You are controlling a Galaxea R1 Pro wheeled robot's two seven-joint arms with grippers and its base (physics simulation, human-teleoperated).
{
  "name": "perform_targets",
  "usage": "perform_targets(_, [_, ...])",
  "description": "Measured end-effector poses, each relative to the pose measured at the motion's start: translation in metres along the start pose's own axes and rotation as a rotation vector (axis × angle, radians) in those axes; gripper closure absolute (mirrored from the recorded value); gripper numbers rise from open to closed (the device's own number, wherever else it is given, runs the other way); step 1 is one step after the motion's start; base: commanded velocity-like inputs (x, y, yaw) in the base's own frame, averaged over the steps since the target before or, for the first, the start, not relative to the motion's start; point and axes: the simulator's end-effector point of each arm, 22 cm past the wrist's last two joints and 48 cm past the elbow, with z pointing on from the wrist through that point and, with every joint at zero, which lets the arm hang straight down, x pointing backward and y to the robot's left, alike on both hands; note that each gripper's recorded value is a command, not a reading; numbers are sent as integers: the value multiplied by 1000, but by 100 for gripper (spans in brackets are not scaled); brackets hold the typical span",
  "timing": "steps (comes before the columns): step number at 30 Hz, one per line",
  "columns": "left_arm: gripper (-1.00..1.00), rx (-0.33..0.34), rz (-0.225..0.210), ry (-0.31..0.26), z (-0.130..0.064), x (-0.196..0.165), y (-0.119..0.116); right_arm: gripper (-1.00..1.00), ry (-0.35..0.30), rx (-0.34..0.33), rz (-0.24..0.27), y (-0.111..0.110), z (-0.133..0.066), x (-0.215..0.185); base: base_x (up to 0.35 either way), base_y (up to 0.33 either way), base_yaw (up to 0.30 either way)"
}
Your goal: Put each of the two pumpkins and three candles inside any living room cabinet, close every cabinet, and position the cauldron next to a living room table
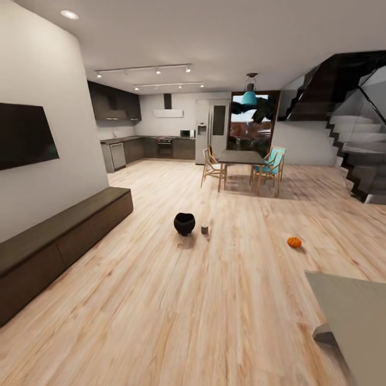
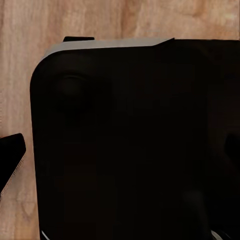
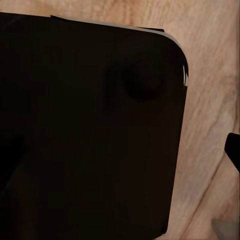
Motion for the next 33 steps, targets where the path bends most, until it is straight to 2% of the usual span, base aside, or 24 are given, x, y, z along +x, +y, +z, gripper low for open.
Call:
perform_targets(24, [-100, 0, -3, 18, 0, 7, -1, -100, 16, -2, -2, 0, -1, 6, 342, 0, -3])
perform_targets(33, [-100, 1, -5, 26, -1, 10, -2, -100, 24, -2, -2, 1, -1, 9, 342, 0, 144])
